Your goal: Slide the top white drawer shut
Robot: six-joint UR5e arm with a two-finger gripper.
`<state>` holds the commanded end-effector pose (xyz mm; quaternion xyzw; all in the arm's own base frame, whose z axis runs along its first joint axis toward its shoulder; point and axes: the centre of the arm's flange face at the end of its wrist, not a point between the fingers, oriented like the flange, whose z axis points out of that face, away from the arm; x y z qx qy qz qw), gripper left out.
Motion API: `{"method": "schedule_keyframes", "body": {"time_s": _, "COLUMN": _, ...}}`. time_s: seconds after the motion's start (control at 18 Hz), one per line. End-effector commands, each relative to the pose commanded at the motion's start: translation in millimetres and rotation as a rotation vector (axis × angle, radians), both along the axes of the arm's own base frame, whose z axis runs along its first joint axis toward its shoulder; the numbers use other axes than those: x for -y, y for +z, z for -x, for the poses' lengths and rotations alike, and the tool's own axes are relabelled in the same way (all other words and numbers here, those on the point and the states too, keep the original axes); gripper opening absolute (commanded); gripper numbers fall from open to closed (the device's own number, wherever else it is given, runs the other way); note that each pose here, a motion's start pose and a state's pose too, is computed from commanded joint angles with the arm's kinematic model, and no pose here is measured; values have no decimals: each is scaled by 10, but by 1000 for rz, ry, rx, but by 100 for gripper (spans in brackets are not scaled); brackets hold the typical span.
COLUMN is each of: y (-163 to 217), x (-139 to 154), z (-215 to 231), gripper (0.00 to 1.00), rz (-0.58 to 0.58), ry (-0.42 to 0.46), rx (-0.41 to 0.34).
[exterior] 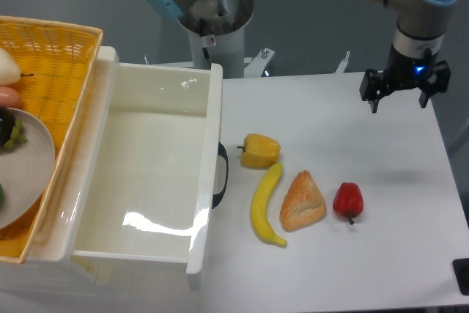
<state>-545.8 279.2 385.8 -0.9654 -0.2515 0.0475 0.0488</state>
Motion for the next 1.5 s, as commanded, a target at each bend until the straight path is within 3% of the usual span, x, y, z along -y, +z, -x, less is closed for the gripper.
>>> {"method": "schedule_keyframes", "body": {"time_s": 0.28, "y": -26, "x": -21, "z": -9, "gripper": 100, "rz": -56, "ry": 2, "rx": 21}}
{"method": "schedule_keyframes", "body": {"time_s": 0.72, "y": -17, "x": -1, "z": 19, "gripper": 100, "rz": -98, "ry": 136, "rx": 40}}
{"method": "schedule_keyframes", "body": {"time_s": 0.94, "y": -54, "x": -19, "z": 30, "gripper": 100, "rz": -106, "ry": 139, "rx": 40}}
{"method": "schedule_keyframes", "body": {"time_s": 1.11, "y": -92, "x": -70, "z": 75, "gripper": 100, "rz": -157, "ry": 180, "rx": 31}}
{"method": "schedule_keyframes", "body": {"time_s": 1.22, "y": -61, "x": -138, "z": 131, "gripper": 100, "rz": -253, "ry": 251, "rx": 20}}
{"method": "schedule_keyframes", "body": {"time_s": 1.5, "y": -67, "x": -246, "z": 190, "gripper": 100, "rz": -266, "ry": 260, "rx": 17}}
